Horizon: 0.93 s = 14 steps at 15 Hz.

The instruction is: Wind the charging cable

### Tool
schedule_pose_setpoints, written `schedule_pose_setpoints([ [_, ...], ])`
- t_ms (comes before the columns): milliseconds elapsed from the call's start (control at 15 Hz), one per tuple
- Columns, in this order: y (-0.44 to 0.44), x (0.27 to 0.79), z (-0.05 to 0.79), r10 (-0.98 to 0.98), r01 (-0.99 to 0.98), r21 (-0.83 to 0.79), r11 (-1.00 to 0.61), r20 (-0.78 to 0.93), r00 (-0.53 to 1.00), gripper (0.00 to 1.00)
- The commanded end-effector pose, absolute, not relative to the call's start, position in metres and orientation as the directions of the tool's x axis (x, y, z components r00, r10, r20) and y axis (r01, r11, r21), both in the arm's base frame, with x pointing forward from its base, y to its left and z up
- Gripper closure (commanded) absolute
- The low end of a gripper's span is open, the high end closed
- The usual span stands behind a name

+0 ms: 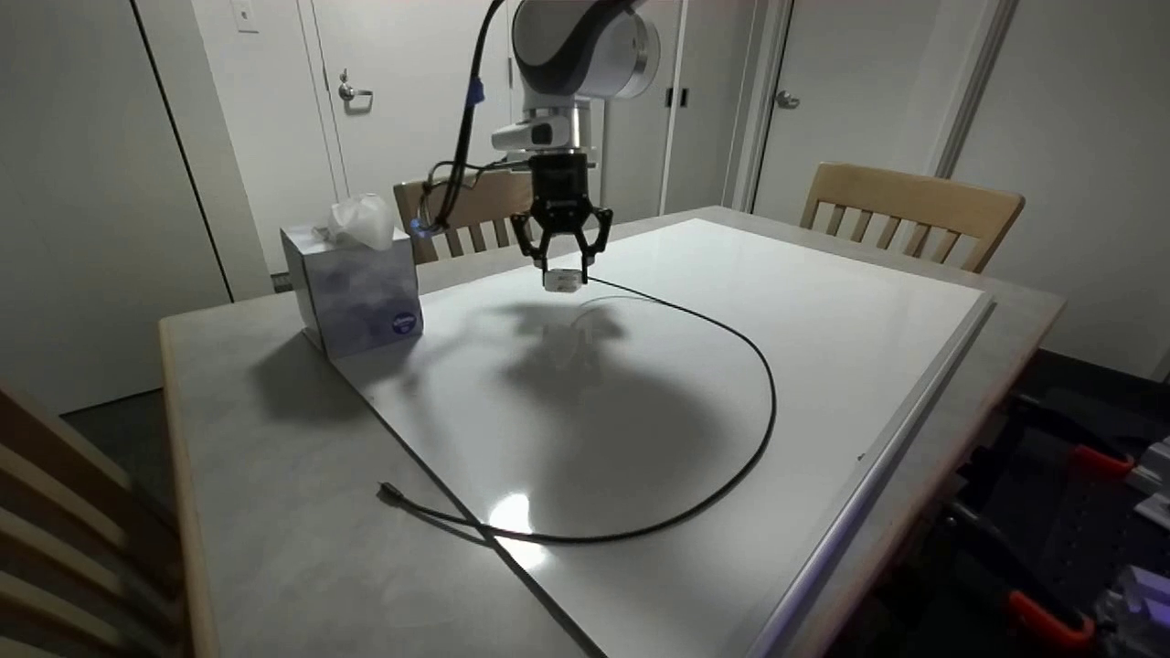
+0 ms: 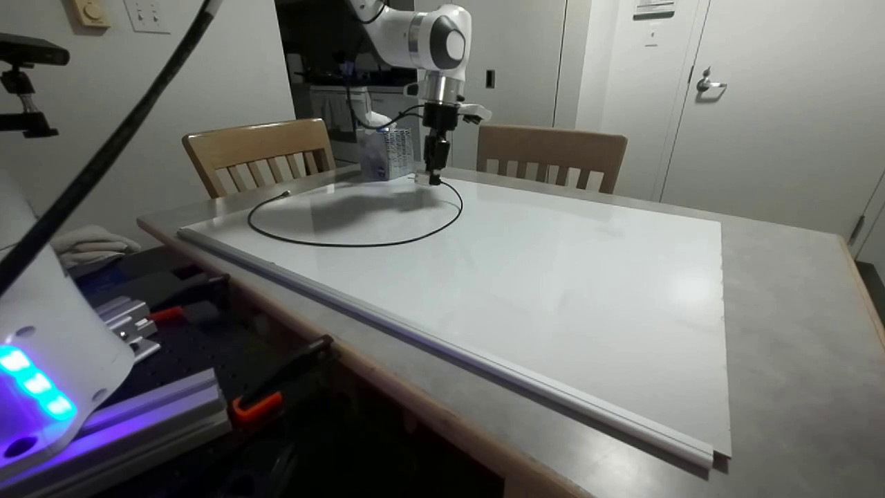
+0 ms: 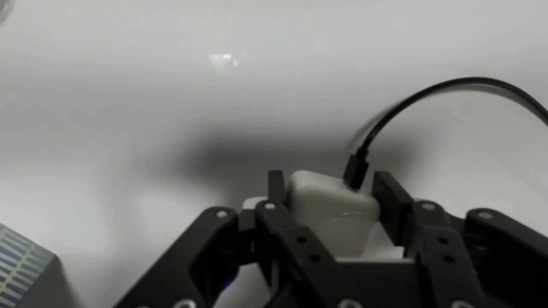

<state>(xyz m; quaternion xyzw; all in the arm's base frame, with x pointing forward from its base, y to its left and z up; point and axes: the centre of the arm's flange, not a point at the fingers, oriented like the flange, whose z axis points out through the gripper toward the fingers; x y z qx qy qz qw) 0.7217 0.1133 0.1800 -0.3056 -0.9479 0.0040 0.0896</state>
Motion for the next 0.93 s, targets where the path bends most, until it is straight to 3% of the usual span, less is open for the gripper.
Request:
schedule_pose_setpoints([
  [0,0.147,0.733,0.177,0.420,0.407,-0.103,0.907,0.188,-0.888,0.72],
  [333,0.175,0.715,0.163,0.200,0.164,-0.171,0.971,0.221,-0.954,0.72],
  [867,0.199,0.711,0.165,0.045,0.006,-0.201,0.979,0.191,-0.981,0.72],
])
